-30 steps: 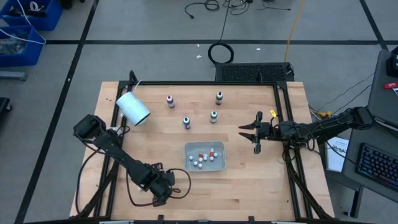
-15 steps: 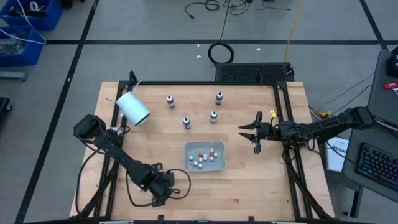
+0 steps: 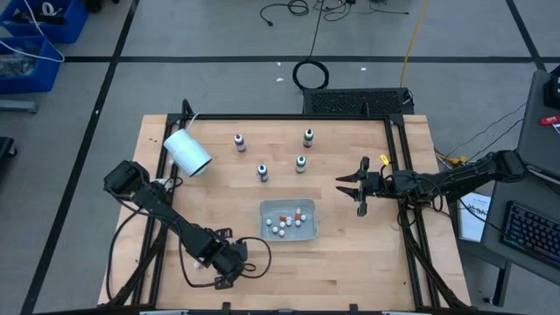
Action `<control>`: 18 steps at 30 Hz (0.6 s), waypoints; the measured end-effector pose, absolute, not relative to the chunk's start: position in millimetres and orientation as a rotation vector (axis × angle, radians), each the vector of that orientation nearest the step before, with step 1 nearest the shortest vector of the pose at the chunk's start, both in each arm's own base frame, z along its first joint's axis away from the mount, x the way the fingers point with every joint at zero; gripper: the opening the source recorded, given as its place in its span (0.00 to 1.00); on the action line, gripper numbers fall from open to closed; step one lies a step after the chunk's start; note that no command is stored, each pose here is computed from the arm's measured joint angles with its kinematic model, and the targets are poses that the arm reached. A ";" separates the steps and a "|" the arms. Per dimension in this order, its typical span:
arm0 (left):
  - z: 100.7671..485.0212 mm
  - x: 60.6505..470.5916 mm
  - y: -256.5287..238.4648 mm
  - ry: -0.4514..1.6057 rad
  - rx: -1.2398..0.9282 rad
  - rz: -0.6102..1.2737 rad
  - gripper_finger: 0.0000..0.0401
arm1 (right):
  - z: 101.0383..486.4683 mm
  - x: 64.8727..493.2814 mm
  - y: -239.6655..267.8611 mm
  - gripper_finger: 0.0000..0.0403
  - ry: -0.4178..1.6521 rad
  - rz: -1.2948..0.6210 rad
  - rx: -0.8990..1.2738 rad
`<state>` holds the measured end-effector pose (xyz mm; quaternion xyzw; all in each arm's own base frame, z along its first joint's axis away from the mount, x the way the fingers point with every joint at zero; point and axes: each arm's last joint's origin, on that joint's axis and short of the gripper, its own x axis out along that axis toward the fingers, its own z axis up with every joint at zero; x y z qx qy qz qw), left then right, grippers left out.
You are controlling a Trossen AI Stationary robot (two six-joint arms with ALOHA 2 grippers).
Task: Pick & Place food coloring
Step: Put the black food coloring bottle into the bin
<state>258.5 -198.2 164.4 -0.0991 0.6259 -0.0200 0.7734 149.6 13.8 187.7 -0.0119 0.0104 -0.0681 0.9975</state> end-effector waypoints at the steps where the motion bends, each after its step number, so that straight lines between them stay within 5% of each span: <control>1: 164.5 258.6 -198.2 1.355 -0.207 -0.050 0.14 | 187.7 149.6 13.8 0.26 0.021 -0.136 -0.024; 9: 171.3 268.3 -193.4 1.331 -0.125 -0.125 0.14 | 187.7 149.6 13.8 0.26 0.021 -0.137 -0.024; 18: 227.0 297.9 -172.4 1.302 0.120 -0.175 0.14 | 187.7 149.6 13.8 0.26 0.021 -0.137 -0.024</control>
